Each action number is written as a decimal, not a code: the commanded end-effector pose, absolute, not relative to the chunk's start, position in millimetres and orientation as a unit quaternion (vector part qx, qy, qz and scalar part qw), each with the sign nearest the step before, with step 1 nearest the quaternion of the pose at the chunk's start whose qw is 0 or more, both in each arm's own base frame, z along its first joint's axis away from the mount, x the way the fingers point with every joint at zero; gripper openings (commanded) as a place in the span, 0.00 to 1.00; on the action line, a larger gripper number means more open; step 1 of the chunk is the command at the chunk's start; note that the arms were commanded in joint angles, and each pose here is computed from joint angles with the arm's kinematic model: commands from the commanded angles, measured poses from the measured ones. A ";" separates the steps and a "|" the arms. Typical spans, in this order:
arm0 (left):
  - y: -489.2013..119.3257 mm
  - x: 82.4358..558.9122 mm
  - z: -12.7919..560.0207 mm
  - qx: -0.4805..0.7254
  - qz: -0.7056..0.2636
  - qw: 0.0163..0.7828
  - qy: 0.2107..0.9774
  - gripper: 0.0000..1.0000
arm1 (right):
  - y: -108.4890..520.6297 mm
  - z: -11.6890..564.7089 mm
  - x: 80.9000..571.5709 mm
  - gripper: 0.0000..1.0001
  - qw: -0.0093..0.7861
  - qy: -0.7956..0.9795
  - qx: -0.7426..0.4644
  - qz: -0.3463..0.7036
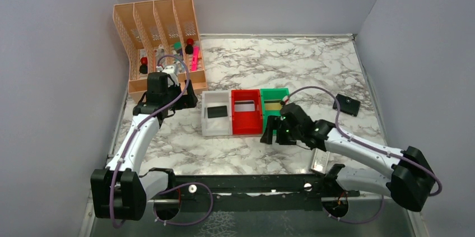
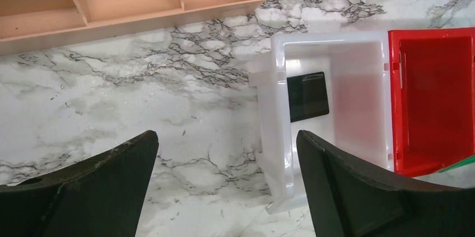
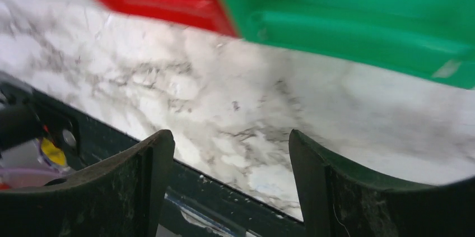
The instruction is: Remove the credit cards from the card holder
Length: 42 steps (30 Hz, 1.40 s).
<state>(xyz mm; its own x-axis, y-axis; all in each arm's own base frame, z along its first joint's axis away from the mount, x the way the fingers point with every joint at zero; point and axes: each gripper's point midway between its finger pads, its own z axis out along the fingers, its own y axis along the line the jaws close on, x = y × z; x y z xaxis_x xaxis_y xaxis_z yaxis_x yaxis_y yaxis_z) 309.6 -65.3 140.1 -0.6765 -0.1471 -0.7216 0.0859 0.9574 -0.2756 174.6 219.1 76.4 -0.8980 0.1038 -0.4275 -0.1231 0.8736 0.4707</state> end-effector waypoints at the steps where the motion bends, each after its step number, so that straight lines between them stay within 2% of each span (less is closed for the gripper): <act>1: -67.7 310.3 146.6 -0.014 -0.150 0.418 0.896 0.97 | 263.7 78.9 157.8 0.79 0.250 0.940 -0.047 0.226; 6: -64.6 310.4 147.5 -0.018 -0.142 0.422 0.895 0.97 | 281.8 52.5 170.3 0.78 0.281 0.952 -0.028 0.115; 11: -59.8 310.6 149.1 -0.025 -0.131 0.428 0.894 0.97 | 311.7 45.1 198.8 0.78 0.315 0.944 -0.035 0.097; 15: -58.2 310.8 149.8 -0.026 -0.127 0.430 0.893 0.97 | 313.3 47.5 223.3 0.78 0.352 0.934 -0.022 0.055; 19: -57.8 311.0 150.2 -0.027 -0.126 0.431 0.893 0.97 | 315.5 43.2 241.6 0.78 0.353 0.934 -0.024 0.035; 26: -57.9 310.7 149.2 -0.027 -0.126 0.430 0.894 0.97 | 320.4 40.6 260.1 0.80 0.345 0.937 -0.025 0.047; 32: -57.9 310.4 147.6 -0.026 -0.126 0.428 0.895 0.97 | 327.4 53.3 249.3 0.81 0.330 0.938 -0.059 0.083; 37: -59.1 310.8 147.0 -0.025 -0.129 0.426 0.895 0.97 | 285.1 105.9 254.8 0.85 0.399 0.913 -0.043 0.075; 42: -59.7 310.5 147.1 -0.024 -0.130 0.426 0.895 0.97 | 187.7 142.9 291.8 0.87 0.443 0.896 0.040 0.001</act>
<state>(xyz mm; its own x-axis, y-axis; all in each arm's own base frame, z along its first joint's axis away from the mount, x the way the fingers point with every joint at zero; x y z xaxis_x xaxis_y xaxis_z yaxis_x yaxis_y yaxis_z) 307.8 -59.8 142.5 -0.6603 -0.1520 -0.7354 0.0654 0.9639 -0.2579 254.8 270.4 115.9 -0.6873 0.0176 -0.7261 -0.1208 0.9830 0.1382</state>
